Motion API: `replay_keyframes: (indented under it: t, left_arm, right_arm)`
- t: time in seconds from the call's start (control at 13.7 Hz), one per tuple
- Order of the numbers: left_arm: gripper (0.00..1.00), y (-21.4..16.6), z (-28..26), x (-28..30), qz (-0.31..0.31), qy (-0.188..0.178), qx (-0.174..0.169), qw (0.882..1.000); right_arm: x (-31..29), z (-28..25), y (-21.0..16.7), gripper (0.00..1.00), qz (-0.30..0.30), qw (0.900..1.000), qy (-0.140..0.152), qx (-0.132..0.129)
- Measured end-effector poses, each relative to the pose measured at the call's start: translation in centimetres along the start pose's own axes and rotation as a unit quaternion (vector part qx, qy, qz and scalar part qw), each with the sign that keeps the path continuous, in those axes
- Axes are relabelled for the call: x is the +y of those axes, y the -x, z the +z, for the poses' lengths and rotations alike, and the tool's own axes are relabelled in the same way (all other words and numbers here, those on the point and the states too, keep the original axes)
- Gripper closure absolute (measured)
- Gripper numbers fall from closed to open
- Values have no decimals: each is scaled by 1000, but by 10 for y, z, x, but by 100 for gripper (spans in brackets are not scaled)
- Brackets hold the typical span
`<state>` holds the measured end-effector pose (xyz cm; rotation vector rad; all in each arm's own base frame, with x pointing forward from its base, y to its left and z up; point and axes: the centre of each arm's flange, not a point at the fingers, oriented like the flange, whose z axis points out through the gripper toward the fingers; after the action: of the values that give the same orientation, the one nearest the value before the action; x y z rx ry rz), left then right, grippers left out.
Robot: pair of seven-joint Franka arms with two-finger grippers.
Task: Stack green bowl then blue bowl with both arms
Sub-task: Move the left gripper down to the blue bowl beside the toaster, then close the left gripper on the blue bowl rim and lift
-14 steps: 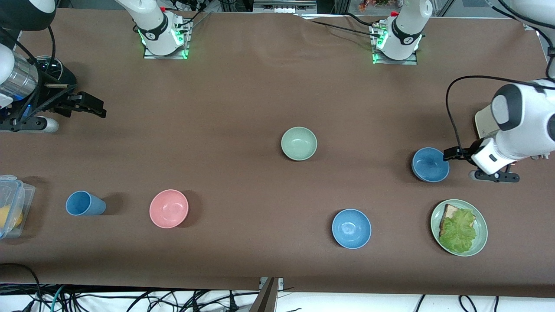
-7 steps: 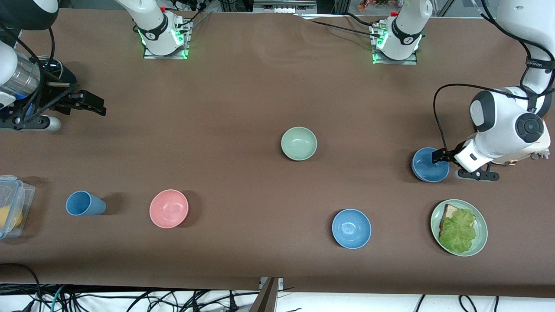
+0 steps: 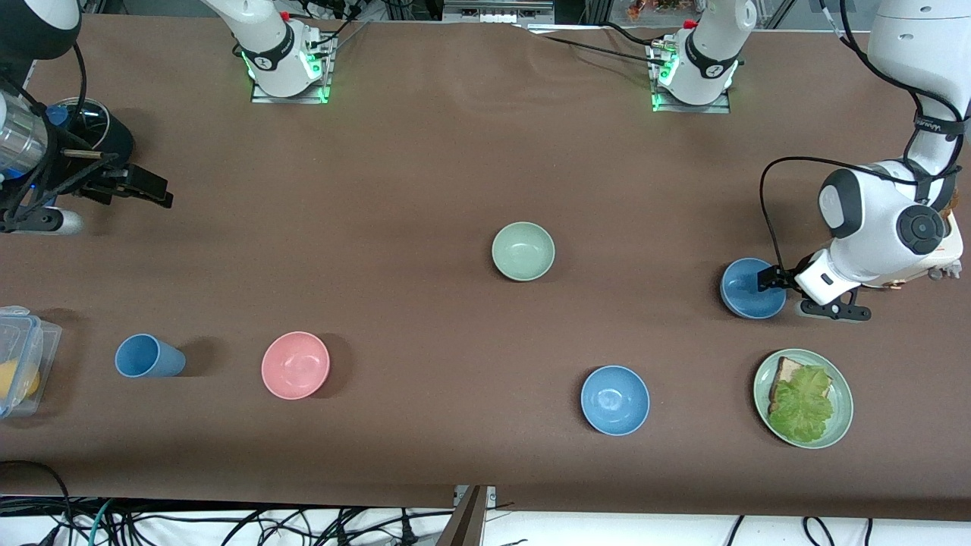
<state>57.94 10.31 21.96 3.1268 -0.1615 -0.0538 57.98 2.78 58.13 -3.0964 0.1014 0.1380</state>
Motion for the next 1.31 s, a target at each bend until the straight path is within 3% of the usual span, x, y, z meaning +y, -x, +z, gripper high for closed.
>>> replay_keyframes:
  t: [0.36, 0.44, 0.51, 0.66, 1.09, 1.17, 1.31]
  left_arm:
    - [0, 0, 7, 0, 0, 0, 1, 1000]
    - [7, 0, 7, 0, 0, 0, 1, 1000]
    - [7, 0, 7, 0, 0, 0, 1, 1000]
    - [23, 0, 7, 0, 0, 0, 1, 1000]
    - [88, 0, 7, -2, -2, 0, 1, 1000]
    - [95, 0, 5, -1, 0, 0, 2, 1000]
    - [95, -1, 0, 0, 0, 0, 2, 1000]
  right_arm:
    - [-9, -6, -5, 0, -7, 1000, -4, 31]
    - [-10, -6, -5, 0, -8, 999, -3, 31]
    - [-10, -6, -6, 0, -8, 999, -1, 31]
    - [-8, -5, -7, 0, -7, 999, 5, 33]
    - [-7, -5, -7, 0, -7, 999, 7, 35]
    - [-7, -5, -7, 0, -7, 999, 7, 35]
    - [-8, -5, -7, 0, -7, 999, 7, 35]
